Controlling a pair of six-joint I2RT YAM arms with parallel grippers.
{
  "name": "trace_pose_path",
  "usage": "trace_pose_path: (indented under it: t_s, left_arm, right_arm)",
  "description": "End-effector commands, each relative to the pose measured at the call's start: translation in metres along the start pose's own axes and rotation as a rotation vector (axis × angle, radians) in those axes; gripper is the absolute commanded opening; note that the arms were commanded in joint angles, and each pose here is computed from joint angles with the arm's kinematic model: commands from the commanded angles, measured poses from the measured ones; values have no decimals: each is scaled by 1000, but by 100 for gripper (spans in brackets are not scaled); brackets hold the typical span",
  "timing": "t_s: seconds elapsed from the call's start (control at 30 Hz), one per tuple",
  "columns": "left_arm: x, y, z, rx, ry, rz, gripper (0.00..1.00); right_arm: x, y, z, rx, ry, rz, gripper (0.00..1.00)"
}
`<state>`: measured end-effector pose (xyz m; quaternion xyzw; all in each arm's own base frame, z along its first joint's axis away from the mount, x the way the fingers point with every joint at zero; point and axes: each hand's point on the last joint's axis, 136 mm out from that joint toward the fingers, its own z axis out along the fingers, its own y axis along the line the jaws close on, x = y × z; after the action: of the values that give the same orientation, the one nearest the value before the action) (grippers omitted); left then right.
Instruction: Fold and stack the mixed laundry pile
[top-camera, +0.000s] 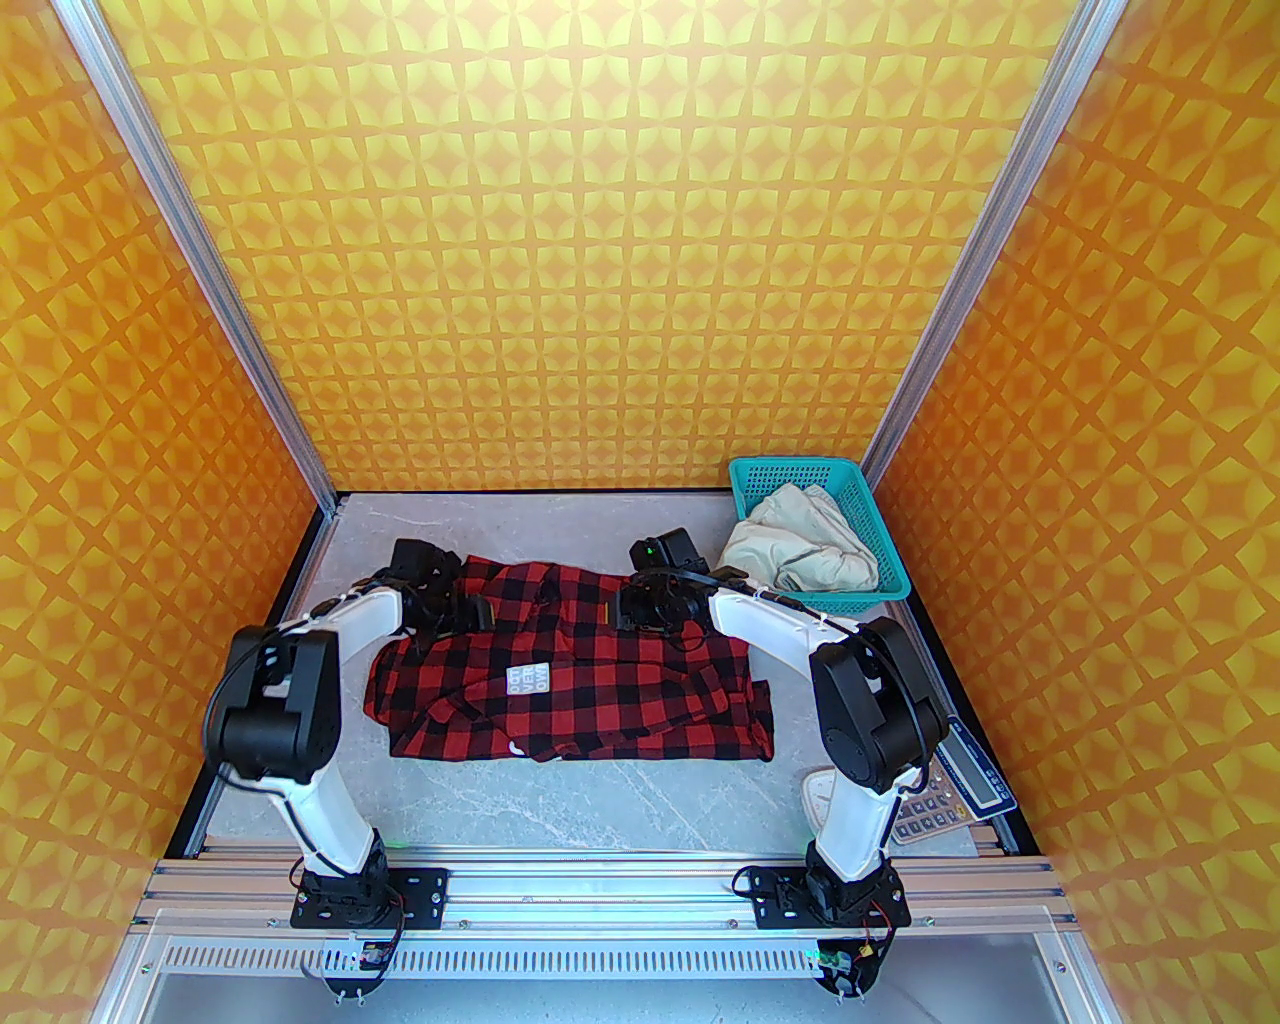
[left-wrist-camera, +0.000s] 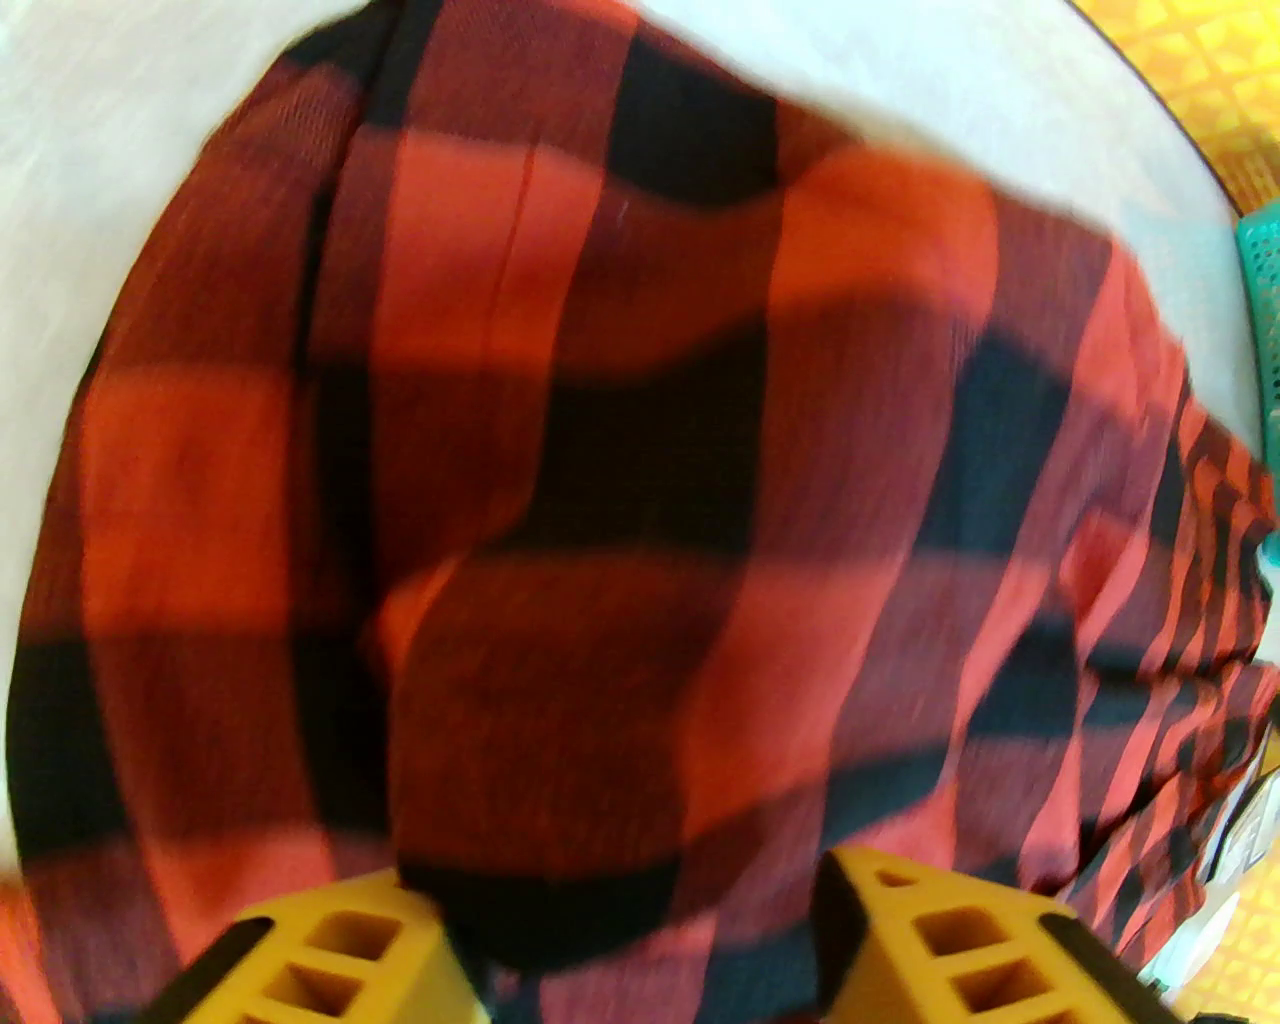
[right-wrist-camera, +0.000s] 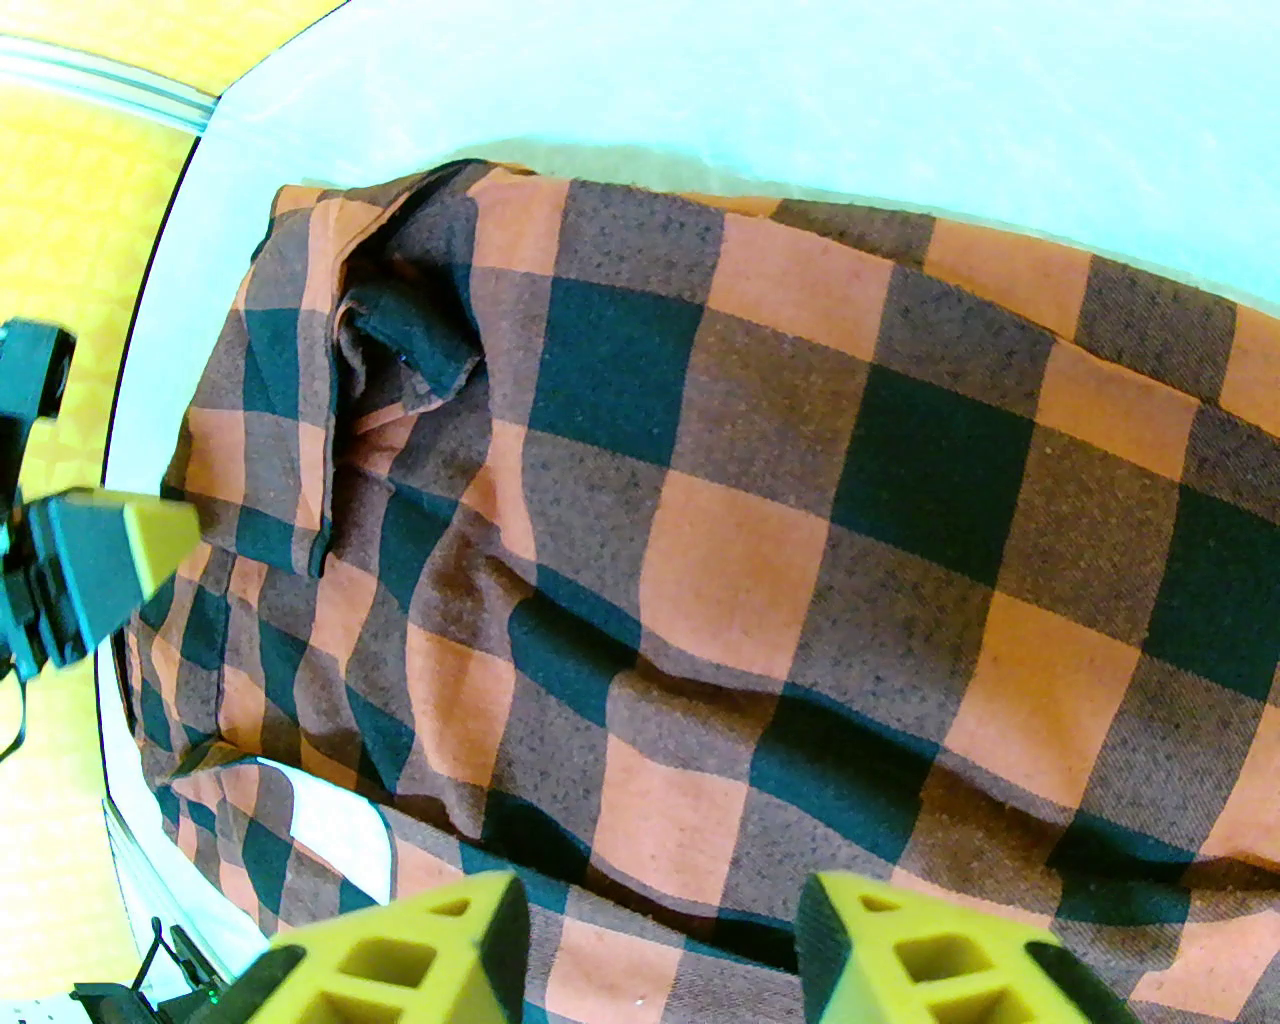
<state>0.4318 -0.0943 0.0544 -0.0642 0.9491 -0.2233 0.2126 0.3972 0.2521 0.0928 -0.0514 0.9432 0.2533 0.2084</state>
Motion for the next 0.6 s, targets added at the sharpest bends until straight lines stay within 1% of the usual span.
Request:
trace_pose_path:
  t_s: [0.0, 0.07, 0.1, 0.2, 0.23, 0.3, 0.47, 0.57]
  left_arm:
    - [-36, -22, 3, 81, -86, -10, 44]
    - [-46, -26, 2, 98, -117, -10, 31]
    - [-53, -29, 0, 109, -143, -4, 23]
    - [-79, -43, -7, 166, -251, 18, 2]
    - [-89, -50, -10, 199, -302, 29, 0]
    - [-109, -63, -16, 259, -381, 46, 0]
    - [-149, -91, -26, 386, -506, 82, 0]
    - [-176, -108, -32, 469, -592, 116, 0]
  right_arm:
    - [-9, -2, -6, 22, -27, 4, 50]
    - [-11, -2, -9, 29, -34, -1, 50]
    - [-12, -2, -10, 32, -34, -3, 50]
    - [-18, 0, -12, 33, -46, -6, 50]
    - [-22, 2, -12, 30, -53, -6, 50]
    - [-30, 5, -12, 22, -68, -2, 50]
    - [-48, 22, -9, -35, -100, -22, 47]
    - [-58, 22, -5, -34, -126, -28, 46]
